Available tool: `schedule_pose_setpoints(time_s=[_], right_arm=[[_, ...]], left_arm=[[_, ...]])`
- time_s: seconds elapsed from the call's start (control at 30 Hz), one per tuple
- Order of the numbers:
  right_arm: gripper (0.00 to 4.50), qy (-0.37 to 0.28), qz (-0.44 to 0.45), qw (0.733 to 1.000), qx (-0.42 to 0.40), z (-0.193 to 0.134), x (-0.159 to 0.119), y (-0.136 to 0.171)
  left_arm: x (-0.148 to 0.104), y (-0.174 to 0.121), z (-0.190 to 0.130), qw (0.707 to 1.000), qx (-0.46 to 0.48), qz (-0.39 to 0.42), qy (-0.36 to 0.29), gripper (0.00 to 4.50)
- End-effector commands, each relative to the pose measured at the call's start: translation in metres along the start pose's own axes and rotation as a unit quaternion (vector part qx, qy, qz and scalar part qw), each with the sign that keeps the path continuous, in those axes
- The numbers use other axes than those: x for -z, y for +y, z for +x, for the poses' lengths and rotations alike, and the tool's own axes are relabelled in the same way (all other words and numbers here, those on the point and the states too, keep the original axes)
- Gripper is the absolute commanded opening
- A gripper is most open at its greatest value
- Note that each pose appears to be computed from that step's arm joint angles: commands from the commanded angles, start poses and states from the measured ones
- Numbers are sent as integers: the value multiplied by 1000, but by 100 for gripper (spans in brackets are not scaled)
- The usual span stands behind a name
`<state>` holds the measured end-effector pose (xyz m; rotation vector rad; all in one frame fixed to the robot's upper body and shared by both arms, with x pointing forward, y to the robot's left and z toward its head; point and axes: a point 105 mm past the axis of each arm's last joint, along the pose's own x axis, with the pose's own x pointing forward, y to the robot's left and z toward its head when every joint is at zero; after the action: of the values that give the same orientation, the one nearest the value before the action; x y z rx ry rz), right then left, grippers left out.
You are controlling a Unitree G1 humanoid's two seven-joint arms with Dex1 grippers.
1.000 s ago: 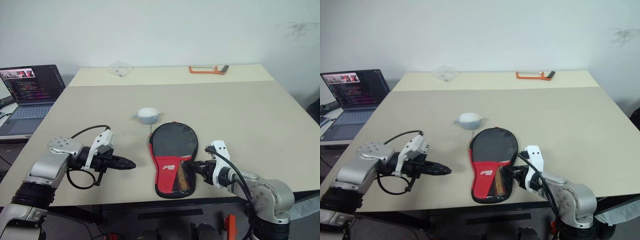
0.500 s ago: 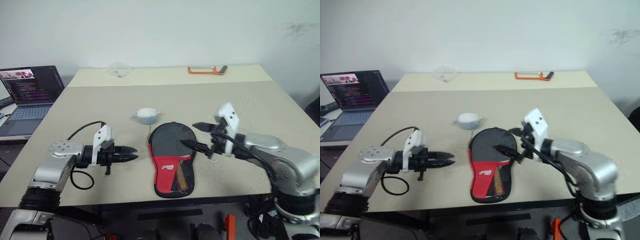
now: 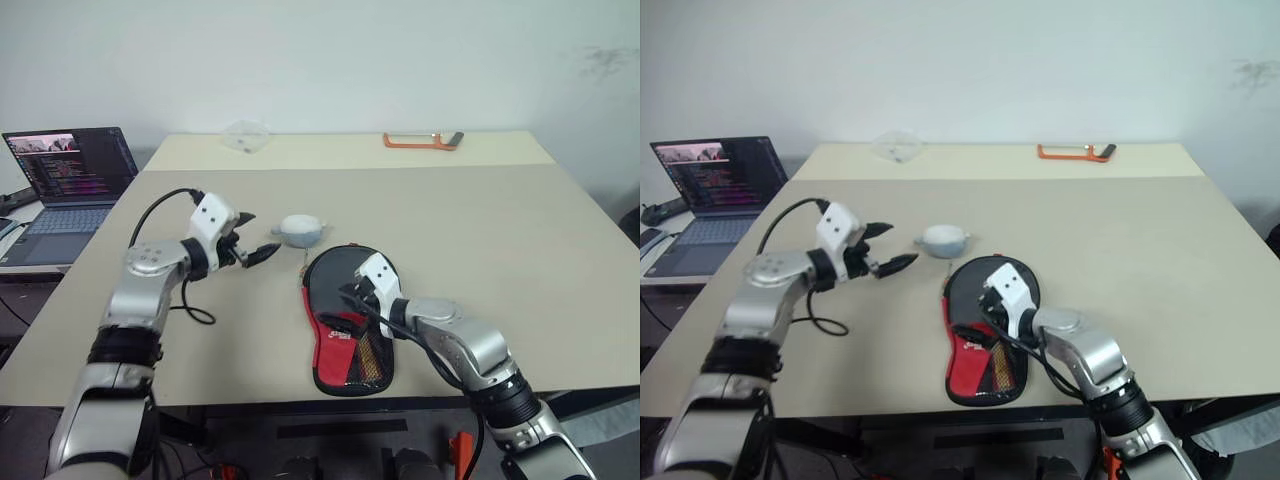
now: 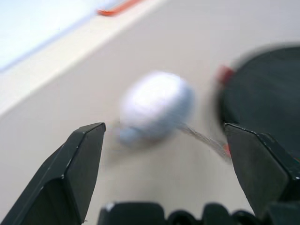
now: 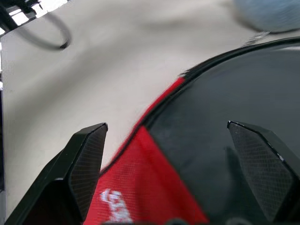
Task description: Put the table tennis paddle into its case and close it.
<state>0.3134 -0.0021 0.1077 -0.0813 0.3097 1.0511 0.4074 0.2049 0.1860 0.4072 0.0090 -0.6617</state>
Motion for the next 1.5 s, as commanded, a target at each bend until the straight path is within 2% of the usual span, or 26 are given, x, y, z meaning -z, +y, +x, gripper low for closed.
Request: schedule_pose_setpoints(time_s=[0.03, 0.2, 0.5, 0.9, 1.03, 1.27, 1.37, 1.5], right_arm=[[450, -21, -23, 999, 3, 1, -12, 2], [450, -21, -29, 999, 7, 3, -12, 4], [450, -23, -20, 999, 35, 1, -9, -2], [450, -23, -28, 998, 48, -3, -10, -3], [450, -21, -32, 998, 52, -5, -8, -4], [450, -28, -52, 996, 59, -10, -15, -6], [450, -35, -69, 994, 71, -11, -23, -11], [450, -25, -68, 994, 79, 1, -20, -16]], left_arm=[[-12, 9, 18, 1000, -7, -8, -15, 446], [2, 3, 41, 999, 21, -34, 33, 446], [34, 1, 56, 990, -26, -61, 124, 446], [44, -14, 68, 987, -31, -67, 140, 446], [47, -8, 63, 986, -54, -81, 136, 361], [53, -2, 56, 983, -73, -112, 123, 102], [55, -2, 54, 983, -74, -121, 120, 7], [56, -1, 53, 982, -77, -131, 112, 3]])
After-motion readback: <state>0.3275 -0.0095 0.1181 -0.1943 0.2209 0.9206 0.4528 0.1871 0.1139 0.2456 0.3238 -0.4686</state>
